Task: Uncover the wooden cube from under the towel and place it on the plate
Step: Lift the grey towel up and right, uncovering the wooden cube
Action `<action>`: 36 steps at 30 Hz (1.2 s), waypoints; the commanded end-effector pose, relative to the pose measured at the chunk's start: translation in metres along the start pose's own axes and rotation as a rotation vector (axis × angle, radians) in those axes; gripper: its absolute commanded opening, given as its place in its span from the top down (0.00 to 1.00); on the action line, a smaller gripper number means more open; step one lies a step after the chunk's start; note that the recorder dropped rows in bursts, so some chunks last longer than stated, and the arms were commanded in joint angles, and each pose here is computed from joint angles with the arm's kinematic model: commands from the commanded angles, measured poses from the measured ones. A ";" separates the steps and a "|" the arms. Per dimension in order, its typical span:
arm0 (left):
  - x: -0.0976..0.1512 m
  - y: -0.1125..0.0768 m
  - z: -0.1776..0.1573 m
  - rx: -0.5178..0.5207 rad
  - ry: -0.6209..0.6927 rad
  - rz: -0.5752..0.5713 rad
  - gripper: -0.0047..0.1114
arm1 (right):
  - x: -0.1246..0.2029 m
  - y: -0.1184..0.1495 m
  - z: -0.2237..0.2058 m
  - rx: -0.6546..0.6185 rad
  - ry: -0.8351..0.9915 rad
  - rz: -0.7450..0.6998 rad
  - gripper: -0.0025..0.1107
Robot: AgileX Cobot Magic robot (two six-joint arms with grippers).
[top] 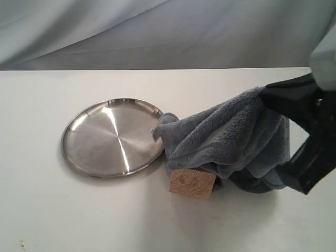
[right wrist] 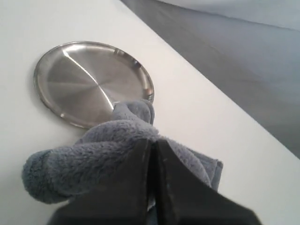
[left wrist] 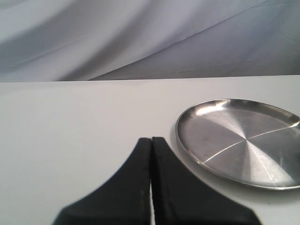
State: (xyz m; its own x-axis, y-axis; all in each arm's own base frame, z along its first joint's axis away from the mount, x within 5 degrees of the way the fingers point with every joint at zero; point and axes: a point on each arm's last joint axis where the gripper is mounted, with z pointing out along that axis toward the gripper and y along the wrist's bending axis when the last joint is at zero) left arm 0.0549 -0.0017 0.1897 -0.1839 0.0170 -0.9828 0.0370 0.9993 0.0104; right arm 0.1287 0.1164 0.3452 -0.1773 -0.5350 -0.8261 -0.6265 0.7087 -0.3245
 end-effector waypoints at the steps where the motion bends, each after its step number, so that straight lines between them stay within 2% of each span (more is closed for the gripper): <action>1: 0.001 0.000 0.000 -0.002 -0.007 -0.008 0.96 | -0.003 -0.009 -0.018 0.050 -0.088 -0.029 0.98; 6: 0.001 0.000 0.000 -0.002 -0.007 -0.008 0.96 | -0.011 -0.027 -0.036 0.214 -0.227 -0.052 0.98; 18: 0.001 0.000 0.000 -0.002 -0.007 -0.008 0.96 | -0.018 -0.042 -0.043 0.405 -0.296 -0.141 0.98; 30: 0.001 0.000 0.000 -0.002 -0.007 -0.008 0.96 | -0.026 -0.047 -0.049 0.499 -0.379 -0.191 0.98; 34: 0.001 0.000 0.000 -0.002 -0.007 -0.008 0.96 | -0.033 -0.051 -0.055 0.551 -0.476 -0.158 0.98; 36: 0.001 0.000 0.000 -0.002 -0.007 -0.008 0.96 | -0.036 -0.053 -0.057 0.552 -0.504 -0.090 0.98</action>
State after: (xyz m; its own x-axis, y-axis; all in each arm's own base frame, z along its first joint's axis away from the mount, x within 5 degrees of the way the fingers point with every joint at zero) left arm 0.0549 -0.0017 0.1897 -0.1839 0.0170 -0.9828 0.0370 0.9993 0.0104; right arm 0.1270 0.0754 0.4103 0.2707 -0.4710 -0.8396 -0.1563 0.8391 -0.5211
